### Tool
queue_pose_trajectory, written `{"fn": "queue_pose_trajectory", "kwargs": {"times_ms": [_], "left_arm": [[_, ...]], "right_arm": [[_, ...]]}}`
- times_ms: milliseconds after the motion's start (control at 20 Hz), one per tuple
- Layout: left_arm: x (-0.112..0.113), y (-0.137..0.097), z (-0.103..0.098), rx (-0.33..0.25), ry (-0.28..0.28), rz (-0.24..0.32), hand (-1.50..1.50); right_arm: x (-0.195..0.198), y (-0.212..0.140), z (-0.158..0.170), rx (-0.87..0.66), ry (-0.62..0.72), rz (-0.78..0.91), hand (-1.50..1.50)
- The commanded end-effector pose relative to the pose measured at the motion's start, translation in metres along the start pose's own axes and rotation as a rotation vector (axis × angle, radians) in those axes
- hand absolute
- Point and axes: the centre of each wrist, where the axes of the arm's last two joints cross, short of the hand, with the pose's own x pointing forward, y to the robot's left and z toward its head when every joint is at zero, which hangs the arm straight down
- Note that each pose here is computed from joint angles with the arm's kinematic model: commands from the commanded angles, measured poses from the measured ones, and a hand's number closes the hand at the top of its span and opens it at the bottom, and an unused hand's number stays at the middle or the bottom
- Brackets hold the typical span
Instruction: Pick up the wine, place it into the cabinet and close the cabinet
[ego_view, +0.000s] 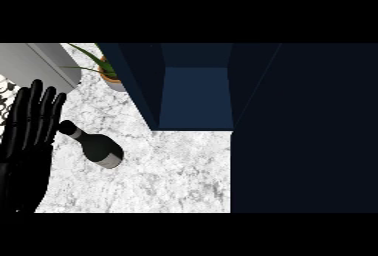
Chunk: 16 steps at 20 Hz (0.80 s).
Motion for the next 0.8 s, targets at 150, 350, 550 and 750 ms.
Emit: {"fn": "queue_pose_trajectory", "kwargs": {"times_ms": [150, 350, 550, 750], "left_arm": [[-0.016, 0.042, 0.024, 0.118, 0.018, -0.039, -1.50], [-0.020, 0.031, 0.028, 0.249, 0.145, 0.185, -1.50], [0.012, 0.038, 0.038, 0.244, 0.182, 0.200, -1.50], [0.044, 0.023, 0.021, 0.250, 0.177, 0.216, -1.50]], "right_arm": [[0.033, -0.001, 0.025, 0.019, 0.021, -0.018, -1.50], [0.033, 0.016, 0.028, 0.237, 0.060, -0.121, -1.50], [0.061, 0.002, 0.037, 0.247, 0.090, -0.130, -1.50], [0.082, 0.010, 0.029, 0.251, 0.087, -0.130, -1.50]]}}
